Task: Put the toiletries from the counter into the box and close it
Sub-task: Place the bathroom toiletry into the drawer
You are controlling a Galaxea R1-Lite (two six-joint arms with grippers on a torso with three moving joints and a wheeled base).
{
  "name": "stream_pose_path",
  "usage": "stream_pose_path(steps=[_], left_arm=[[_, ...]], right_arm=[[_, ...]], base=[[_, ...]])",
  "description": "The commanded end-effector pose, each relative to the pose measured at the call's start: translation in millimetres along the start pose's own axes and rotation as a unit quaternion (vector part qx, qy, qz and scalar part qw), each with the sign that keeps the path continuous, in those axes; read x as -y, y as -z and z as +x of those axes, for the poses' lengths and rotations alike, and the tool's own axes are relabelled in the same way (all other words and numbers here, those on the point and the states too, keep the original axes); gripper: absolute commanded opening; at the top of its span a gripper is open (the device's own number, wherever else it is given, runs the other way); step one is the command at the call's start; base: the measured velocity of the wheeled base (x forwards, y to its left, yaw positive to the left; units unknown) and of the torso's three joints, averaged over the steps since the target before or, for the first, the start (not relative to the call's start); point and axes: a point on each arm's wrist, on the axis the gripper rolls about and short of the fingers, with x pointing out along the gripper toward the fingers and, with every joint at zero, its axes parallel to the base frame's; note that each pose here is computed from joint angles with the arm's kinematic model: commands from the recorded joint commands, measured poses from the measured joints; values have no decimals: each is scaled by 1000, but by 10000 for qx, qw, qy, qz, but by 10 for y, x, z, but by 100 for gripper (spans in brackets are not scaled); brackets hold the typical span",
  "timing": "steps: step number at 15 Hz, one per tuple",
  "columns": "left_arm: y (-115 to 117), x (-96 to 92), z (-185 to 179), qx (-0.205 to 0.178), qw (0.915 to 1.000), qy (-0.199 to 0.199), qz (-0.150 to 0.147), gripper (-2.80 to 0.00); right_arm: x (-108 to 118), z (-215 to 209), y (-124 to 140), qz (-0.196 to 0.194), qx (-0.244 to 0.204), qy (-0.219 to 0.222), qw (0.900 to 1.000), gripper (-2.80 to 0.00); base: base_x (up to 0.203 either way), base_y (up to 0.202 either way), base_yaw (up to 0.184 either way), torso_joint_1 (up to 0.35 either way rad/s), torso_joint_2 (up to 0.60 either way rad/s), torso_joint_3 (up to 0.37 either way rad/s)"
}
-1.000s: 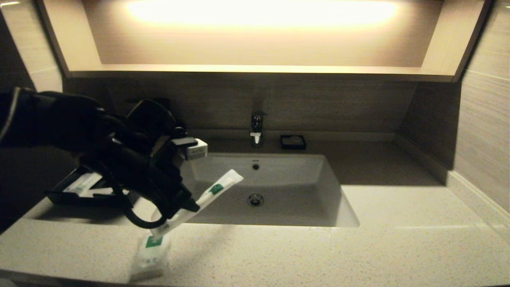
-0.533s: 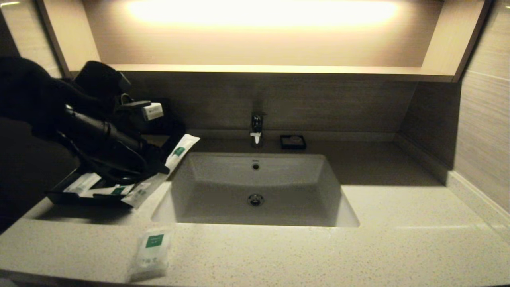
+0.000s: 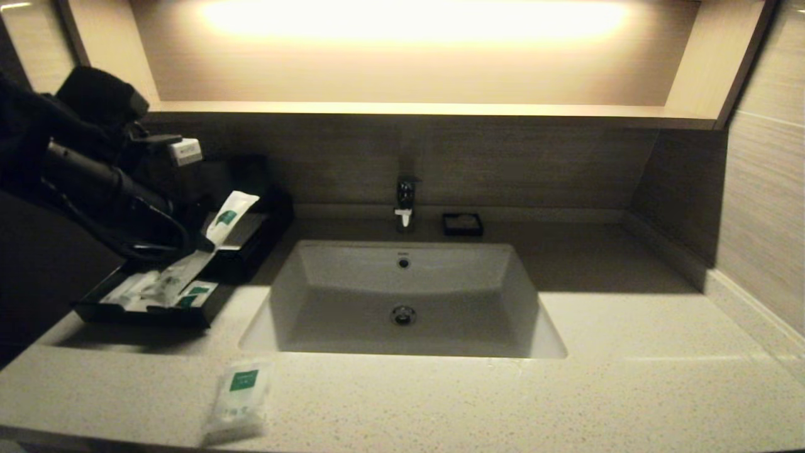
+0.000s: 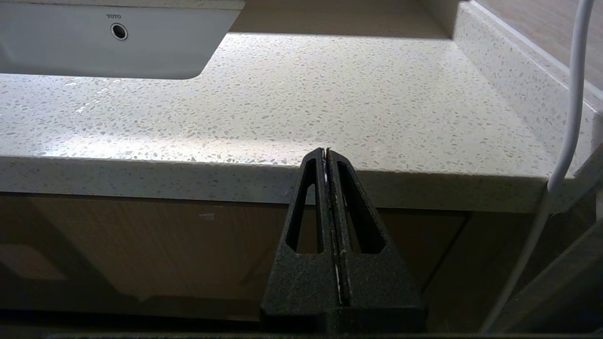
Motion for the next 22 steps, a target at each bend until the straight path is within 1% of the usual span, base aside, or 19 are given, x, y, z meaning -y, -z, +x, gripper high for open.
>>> stream_pose_path(steps=[1,2,4,8,9,13,15,18,20,22], left_arm=[[-43,-200,-34,-68,9995,-192,-250,-280],[-38,-261,-36,-160,9990,-243,-336,-280],[-39,-423,-47,-225,9977,-387,-516,-280],[-101,-709,18,-349,9953,-586,-690,-280],[-96,-786,33,-445,9942,-627,-751,-280],[-10,-1029,136,-721,9922,-729,-705,-280],[18,-1123,167,-759,9914,-777,-730,-280],[51,-1143,202,-900,9902,-741,-767,-280],[88,-1113,164,-1076,9898,-665,-659,-280],[131,-1096,167,-1308,9887,-553,-490,-280]], right_arm=[[0,1,4,-2,-9,-5,10000,-280],[0,2,4,-2,-11,-5,10000,-280],[0,1,4,-2,-7,-5,10000,-280],[0,2,4,-2,-12,-5,10000,-280],[0,1,4,-2,-6,-5,10000,-280],[0,1,4,-2,-4,-5,10000,-280],[0,2,4,-2,-11,-5,10000,-280],[0,1,4,-2,-5,-5,10000,-280],[0,1,4,-2,-7,-5,10000,-280],[0,1,4,-2,-5,-5,10000,-280]], base=[[0,0,0,0,0,0],[0,0,0,0,0,0],[0,0,0,0,0,0],[0,0,0,0,0,0],[0,0,0,0,0,0],[0,0,0,0,0,0],[0,0,0,0,0,0],[0,0,0,0,0,0],[0,0,0,0,0,0],[0,0,0,0,0,0]])
